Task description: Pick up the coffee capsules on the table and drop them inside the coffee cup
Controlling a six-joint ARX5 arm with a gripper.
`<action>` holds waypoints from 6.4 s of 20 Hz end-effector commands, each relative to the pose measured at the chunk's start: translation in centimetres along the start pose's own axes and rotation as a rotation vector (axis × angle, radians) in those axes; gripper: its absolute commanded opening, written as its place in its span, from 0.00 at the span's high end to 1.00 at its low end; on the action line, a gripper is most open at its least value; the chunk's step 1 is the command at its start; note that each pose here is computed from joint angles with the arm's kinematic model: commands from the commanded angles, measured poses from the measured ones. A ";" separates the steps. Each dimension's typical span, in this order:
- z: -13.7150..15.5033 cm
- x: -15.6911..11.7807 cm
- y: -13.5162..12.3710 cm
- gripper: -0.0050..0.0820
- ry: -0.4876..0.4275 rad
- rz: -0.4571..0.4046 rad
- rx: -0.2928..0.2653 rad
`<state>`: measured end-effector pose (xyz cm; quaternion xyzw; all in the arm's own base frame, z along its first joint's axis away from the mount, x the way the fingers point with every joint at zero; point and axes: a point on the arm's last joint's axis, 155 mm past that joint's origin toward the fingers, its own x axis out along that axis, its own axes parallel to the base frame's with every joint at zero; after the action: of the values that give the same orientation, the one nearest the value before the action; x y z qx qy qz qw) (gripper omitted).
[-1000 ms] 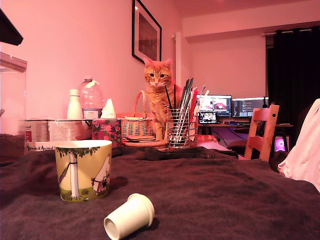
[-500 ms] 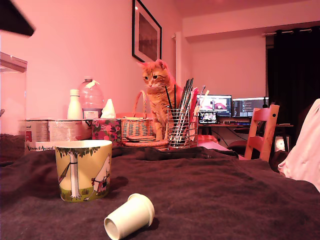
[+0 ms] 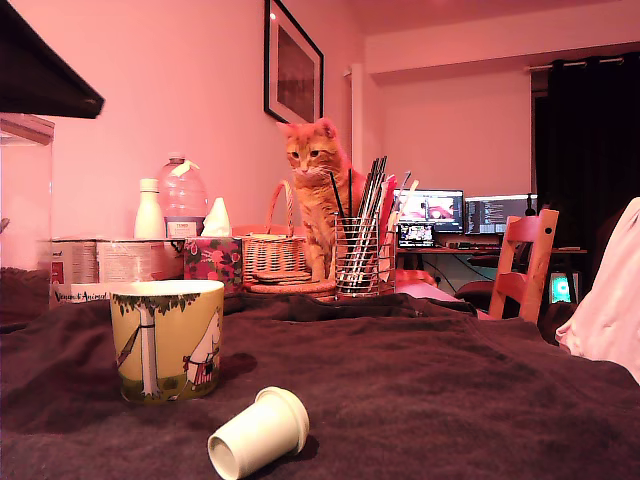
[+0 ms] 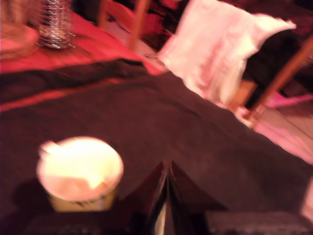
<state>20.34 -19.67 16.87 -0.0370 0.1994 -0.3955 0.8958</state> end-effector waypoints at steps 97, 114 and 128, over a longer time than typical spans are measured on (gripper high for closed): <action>-6.5 11.0 -5.4 0.84 0.142 -0.188 0.237; -1.9 8.9 6.7 0.84 0.054 0.134 0.163; -1.3 8.3 9.7 0.84 0.154 0.204 0.086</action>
<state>31.27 -18.82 9.72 0.0549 0.2630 -0.3121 0.9113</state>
